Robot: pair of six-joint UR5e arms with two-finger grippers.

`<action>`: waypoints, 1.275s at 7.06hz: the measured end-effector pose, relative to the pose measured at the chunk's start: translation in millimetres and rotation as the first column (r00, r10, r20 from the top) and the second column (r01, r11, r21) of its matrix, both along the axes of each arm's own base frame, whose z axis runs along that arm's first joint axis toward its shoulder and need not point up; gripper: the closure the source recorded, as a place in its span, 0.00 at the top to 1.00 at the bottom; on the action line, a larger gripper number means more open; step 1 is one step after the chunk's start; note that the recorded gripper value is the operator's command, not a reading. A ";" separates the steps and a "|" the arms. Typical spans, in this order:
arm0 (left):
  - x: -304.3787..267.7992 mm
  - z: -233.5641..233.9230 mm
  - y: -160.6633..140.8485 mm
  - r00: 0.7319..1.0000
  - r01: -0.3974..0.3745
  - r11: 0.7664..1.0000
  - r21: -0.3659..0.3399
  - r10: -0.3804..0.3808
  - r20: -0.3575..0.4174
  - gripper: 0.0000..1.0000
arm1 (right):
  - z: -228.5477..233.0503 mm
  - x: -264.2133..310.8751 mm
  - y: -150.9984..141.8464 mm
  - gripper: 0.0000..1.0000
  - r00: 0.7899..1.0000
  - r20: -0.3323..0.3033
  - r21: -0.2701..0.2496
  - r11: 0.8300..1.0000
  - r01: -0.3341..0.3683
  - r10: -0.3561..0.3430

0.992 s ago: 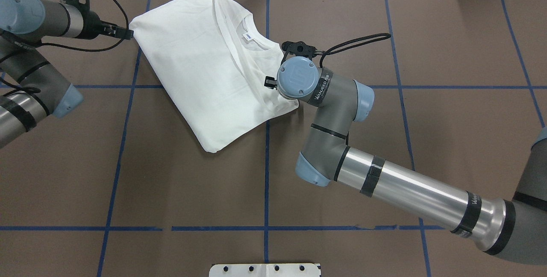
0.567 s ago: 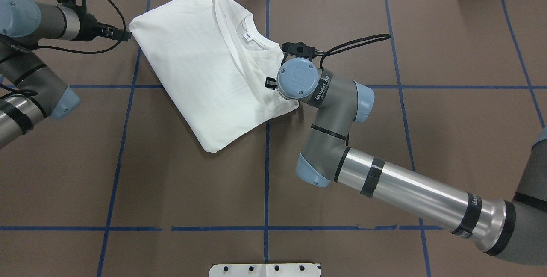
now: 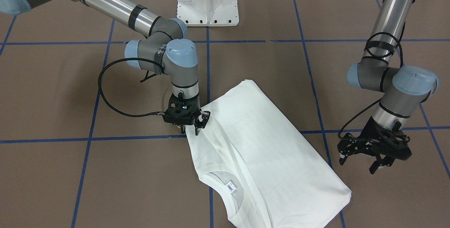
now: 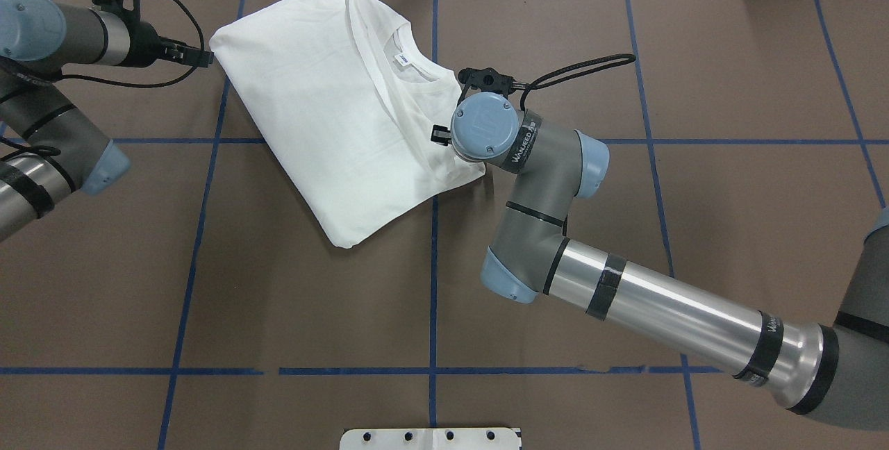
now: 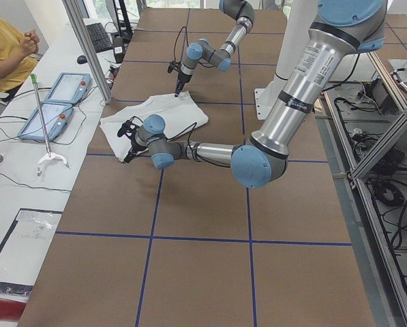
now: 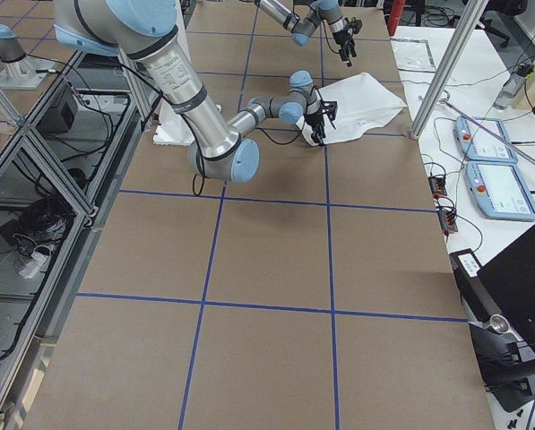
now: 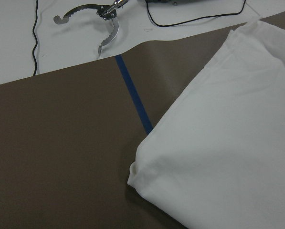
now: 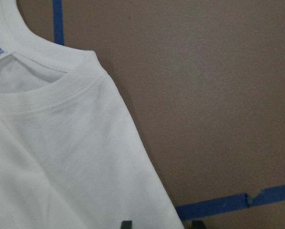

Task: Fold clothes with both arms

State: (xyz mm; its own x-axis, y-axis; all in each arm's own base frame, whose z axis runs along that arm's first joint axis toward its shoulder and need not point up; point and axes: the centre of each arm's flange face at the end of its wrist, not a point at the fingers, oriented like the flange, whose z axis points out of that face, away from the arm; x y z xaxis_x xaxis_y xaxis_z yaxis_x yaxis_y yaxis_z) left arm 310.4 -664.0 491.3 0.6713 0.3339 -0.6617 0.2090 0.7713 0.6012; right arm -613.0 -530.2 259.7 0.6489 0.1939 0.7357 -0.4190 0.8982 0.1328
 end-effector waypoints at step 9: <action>0.0 -1.0 0.3 1.000 -0.001 1.000 0.005 0.001 -0.004 1.00 | 2.8 78.5 61.6 0.00 0.998 0.034 0.035 0.998 0.047 -0.048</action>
